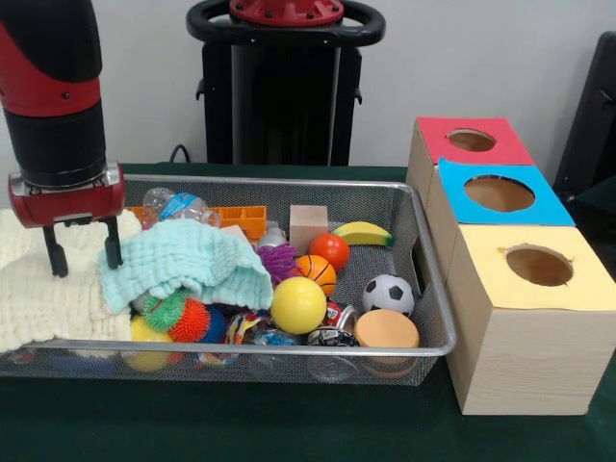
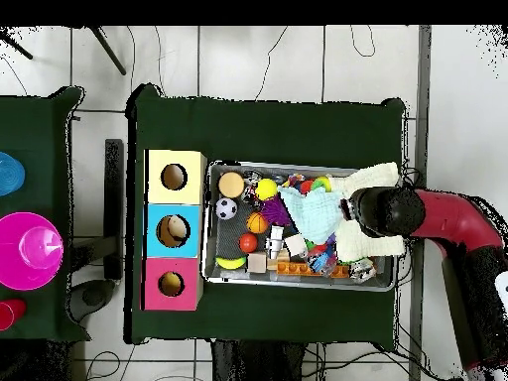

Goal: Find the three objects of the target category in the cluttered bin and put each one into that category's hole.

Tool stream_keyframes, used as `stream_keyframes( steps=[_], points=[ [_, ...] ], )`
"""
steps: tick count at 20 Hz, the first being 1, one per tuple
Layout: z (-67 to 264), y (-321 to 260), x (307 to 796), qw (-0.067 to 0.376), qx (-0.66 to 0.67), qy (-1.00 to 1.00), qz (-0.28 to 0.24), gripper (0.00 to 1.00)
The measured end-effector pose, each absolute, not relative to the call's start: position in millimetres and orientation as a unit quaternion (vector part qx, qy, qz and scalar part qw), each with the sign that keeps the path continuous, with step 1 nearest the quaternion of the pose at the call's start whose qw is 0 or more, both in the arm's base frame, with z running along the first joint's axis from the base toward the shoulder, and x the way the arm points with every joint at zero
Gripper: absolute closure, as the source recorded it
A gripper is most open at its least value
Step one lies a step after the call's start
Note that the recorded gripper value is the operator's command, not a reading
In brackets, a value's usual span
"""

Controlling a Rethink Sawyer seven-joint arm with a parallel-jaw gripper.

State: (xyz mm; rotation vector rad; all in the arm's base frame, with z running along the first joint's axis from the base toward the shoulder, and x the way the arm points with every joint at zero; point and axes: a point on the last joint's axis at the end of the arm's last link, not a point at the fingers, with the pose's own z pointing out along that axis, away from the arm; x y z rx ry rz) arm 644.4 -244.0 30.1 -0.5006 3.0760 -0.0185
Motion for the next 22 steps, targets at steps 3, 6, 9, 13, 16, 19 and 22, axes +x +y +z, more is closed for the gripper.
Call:
stream_keyframes(
  steps=[3,6,9,13,16,19,22],
  points=[
    [29,-243,643,0.011,-0.161,0.987,-0.005,0.00],
    [29,-242,642,0.011,-0.162,0.987,-0.004,0.00],
    [27,-240,642,0.014,-0.163,0.987,-0.003,0.00],
    [22,-236,642,0.025,-0.165,0.986,-0.002,0.00],
    [19,-234,642,0.032,-0.165,0.986,-0.001,0.00],
    [14,-232,643,0.041,-0.165,0.985,0.000,0.00],
    [9,-230,644,0.048,-0.164,0.985,0.002,0.00]
  ],
)
